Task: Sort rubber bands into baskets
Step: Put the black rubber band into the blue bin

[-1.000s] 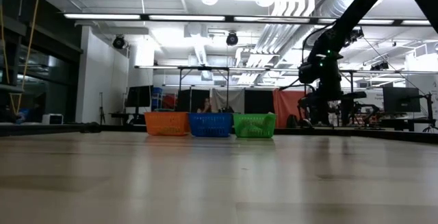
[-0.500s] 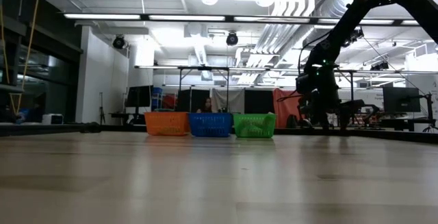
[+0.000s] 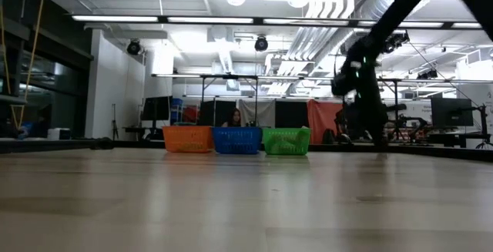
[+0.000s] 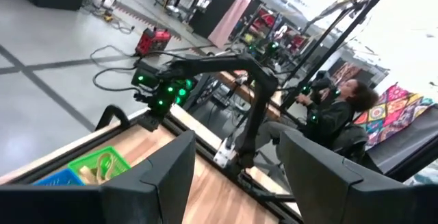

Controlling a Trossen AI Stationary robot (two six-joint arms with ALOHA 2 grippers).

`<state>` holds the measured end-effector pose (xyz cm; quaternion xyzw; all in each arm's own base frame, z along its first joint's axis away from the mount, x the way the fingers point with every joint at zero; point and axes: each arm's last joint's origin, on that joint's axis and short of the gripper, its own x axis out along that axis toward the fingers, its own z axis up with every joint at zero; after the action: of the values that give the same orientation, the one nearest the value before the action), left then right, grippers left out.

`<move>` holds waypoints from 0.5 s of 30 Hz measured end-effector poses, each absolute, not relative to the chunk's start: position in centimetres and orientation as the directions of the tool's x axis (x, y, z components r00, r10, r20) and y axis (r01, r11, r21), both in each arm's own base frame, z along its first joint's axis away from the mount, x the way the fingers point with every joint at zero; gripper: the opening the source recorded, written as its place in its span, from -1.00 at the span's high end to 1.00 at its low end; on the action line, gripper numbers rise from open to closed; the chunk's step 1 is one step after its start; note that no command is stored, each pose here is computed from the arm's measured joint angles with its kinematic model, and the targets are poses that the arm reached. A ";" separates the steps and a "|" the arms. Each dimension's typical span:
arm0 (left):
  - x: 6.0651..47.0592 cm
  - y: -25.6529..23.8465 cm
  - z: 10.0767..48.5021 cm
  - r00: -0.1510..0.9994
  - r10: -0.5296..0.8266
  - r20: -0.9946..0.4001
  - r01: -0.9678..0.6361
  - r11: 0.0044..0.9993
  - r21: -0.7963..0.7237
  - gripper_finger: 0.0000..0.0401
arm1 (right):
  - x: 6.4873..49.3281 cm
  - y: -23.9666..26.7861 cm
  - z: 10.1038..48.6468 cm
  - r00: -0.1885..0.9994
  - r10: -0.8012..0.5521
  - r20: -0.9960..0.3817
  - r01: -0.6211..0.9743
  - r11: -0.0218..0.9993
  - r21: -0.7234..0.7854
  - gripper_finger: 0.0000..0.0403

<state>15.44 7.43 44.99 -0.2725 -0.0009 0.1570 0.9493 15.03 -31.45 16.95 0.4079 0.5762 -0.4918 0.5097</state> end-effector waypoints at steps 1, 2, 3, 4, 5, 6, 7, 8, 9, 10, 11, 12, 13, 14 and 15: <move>15.5 7.4 45.1 0.951 0.299 -0.075 -0.294 0.805 -0.516 -0.03 | 15.6 -31.0 18.1 -0.123 -0.070 -0.990 0.969 0.207 -0.135 0.99; 15.5 7.5 45.2 0.952 0.299 -0.063 -0.288 0.810 -0.510 -0.03 | 16.2 -30.4 19.3 -0.088 -0.104 -0.991 0.967 0.229 -0.110 0.98; 15.5 7.5 45.3 0.953 0.300 -0.052 -0.284 0.817 -0.501 -0.03 | 16.9 -29.8 20.5 -0.046 -0.139 -0.989 0.963 0.256 -0.081 0.98; 15.5 7.5 45.4 0.953 0.301 -0.044 -0.283 0.825 -0.490 -0.03 | 17.6 -29.1 21.7 0.008 -0.173 -0.985 0.958 0.283 -0.042 0.98; 15.5 7.5 45.4 0.952 0.305 -0.038 -0.285 0.831 -0.477 -0.03 | 18.3 -28.4 22.8 0.065 -0.205 -0.977 0.950 0.311 -0.002 0.99; 15.6 7.6 45.4 0.948 0.317 -0.039 -0.298 0.832 -0.467 -0.03 | 19.1 -27.6 23.9 0.123 -0.233 -0.964 0.940 0.339 0.038 0.99; 15.8 7.7 45.3 0.942 0.333 -0.043 -0.315 0.830 -0.460 -0.03 | 20.0 -26.9 24.9 0.185 -0.258 -0.948 0.927 0.367 0.080 0.99; 15.9 7.9 45.2 0.936 0.349 -0.050 -0.332 0.825 -0.457 -0.03 | 21.0 -26.2 25.6 0.248 -0.274 -0.929 0.910 0.395 0.127 0.99; 16.1 8.0 45.1 0.931 0.361 -0.057 -0.346 0.820 -0.457 -0.03 | 22.0 -25.5 26.1 0.301 -0.281 -0.911 0.891 0.423 0.164 0.99; 16.4 8.2 44.9 0.928 0.367 -0.066 -0.356 0.816 -0.457 -0.03 | 23.0 -24.9 26.4 0.348 -0.279 -0.895 0.872 0.447 0.200 1.00; 16.7 8.3 44.8 0.925 0.372 -0.075 -0.364 0.812 -0.456 -0.03 | 24.1 -24.3 26.5 0.396 -0.271 -0.877 0.851 0.468 0.240 1.00; 16.9 8.5 44.6 0.924 0.372 -0.084 -0.368 0.810 -0.457 -0.03 | 25.2 -23.7 26.7 0.447 -0.262 -0.855 0.827 0.487 0.283 1.00; 17.2 8.6 44.5 0.924 0.372 -0.094 -0.372 0.808 -0.457 -0.03 | 26.4 -23.2 26.7 0.496 -0.250 -0.832 0.799 0.507 0.323 1.00; 17.5 8.8 44.3 0.923 0.371 -0.105 -0.376 0.806 -0.458 -0.03 | 27.7 -22.7 26.6 0.546 -0.240 -0.802 0.768 0.527 0.365 1.00; 17.8 8.9 44.1 0.922 0.370 -0.113 -0.379 0.804 -0.459 -0.03 | 28.9 -22.3 26.3 0.588 -0.232 -0.775 0.742 0.537 0.402 1.00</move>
<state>17.80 8.91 44.13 -0.2435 0.0092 0.1972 0.9496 28.91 -22.28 26.35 0.3754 0.3396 -0.3011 0.8082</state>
